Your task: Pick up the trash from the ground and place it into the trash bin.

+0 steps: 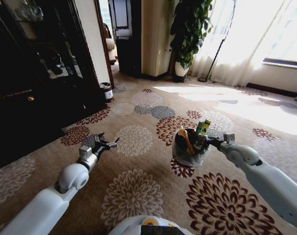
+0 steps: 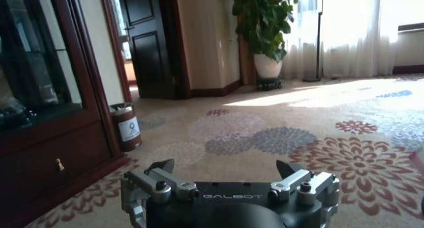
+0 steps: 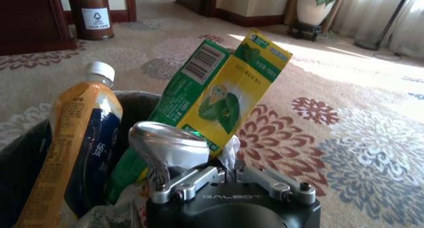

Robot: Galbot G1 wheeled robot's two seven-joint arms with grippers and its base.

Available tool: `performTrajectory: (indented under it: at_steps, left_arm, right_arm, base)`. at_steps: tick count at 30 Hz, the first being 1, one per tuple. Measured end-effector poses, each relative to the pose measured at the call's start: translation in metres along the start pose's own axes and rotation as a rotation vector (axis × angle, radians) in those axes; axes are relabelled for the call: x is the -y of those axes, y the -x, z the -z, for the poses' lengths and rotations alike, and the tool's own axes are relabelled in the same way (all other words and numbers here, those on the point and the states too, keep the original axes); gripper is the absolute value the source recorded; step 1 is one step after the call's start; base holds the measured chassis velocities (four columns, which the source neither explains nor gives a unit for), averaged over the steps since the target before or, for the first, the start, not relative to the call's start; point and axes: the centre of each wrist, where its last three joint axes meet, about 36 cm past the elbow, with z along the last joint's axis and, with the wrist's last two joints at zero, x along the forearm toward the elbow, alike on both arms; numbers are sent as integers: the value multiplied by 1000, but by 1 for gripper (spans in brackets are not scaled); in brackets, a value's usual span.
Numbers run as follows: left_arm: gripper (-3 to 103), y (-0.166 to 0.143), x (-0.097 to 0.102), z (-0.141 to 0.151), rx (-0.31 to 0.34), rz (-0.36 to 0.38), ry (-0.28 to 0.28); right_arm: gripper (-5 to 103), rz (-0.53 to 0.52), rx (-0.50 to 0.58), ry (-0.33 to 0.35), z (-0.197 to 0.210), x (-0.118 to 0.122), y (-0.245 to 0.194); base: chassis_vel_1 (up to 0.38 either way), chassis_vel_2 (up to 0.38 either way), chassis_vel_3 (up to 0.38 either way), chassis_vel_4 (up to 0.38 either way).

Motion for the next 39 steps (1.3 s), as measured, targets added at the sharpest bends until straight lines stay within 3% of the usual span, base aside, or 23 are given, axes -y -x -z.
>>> performTrajectory:
  at_steps: [6,20,39]
  left_arm:
    - [100,-15,-10,-1,-4,17,-11]
    - [100,-37,25,-5,-24,-67,-15]
    - [100,-50,49,2,-16,-95,-11]
  right_arm:
    - [3,9,30,-13,-5,-13,-7]
    - [3,-16,37,1,-18,-13,-26]
    - [3,-46,21,15,-47,-15,-59]
  base:
    - [135,-114,-123,129]
    - [193,-215,-205,201]
    - [349,-348,-339,349]
